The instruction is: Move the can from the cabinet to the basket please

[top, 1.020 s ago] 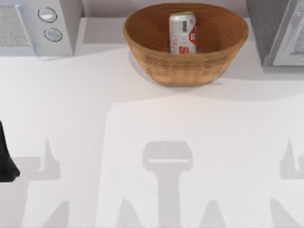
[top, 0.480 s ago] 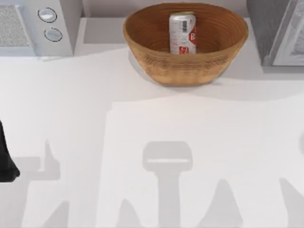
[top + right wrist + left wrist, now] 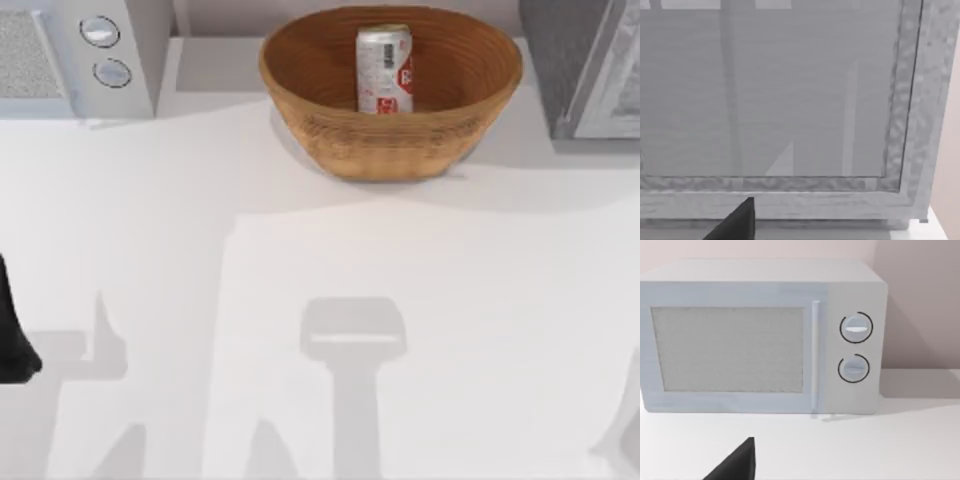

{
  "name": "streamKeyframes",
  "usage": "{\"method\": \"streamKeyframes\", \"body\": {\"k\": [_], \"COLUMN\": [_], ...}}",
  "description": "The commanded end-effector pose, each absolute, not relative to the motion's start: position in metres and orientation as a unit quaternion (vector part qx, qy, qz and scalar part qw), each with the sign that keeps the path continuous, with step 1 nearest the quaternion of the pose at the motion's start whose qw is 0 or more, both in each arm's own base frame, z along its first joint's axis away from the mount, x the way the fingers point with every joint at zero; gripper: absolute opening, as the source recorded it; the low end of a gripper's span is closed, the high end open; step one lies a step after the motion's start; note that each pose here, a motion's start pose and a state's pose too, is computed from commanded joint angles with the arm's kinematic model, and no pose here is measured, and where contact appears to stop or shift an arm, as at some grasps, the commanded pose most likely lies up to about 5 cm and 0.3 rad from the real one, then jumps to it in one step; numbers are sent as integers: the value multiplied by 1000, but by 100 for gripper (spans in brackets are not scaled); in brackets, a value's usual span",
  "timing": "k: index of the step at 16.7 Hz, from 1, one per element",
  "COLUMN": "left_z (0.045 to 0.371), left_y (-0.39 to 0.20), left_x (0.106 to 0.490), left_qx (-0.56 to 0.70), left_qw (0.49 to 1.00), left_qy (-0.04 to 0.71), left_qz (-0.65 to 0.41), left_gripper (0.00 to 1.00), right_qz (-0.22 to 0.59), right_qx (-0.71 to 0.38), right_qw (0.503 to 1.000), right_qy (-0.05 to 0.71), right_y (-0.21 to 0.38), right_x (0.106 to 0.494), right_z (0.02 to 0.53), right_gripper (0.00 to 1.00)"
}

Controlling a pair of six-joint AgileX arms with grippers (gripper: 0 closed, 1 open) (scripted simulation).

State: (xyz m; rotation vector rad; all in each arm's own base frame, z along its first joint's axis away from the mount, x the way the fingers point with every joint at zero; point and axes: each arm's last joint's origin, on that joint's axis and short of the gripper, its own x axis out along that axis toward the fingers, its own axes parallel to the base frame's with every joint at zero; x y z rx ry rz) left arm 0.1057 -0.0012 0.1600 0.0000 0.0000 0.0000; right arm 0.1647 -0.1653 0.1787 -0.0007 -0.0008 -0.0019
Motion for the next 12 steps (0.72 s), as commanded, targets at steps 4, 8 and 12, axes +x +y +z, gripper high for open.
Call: {"method": "streamKeyframes", "body": {"k": [4, 8, 12], "left_z": [160, 160, 160], "left_y": [-1, -1, -1], "left_x": [106, 106, 106], "left_qx": [0, 0, 0], "left_qw": [1000, 1000, 1000], "left_qy": [0, 0, 0], "left_qz": [0, 0, 0], "left_gripper": [100, 100, 100], "right_qz": [0, 1, 2], "right_qx": [0, 0, 0], "right_qw": [1000, 1000, 1000], "right_qy": [1, 1, 1], "right_y": [-197, -201, -202], "right_x": [156, 154, 155], "right_z": [163, 160, 162], "right_gripper": [100, 100, 100]}}
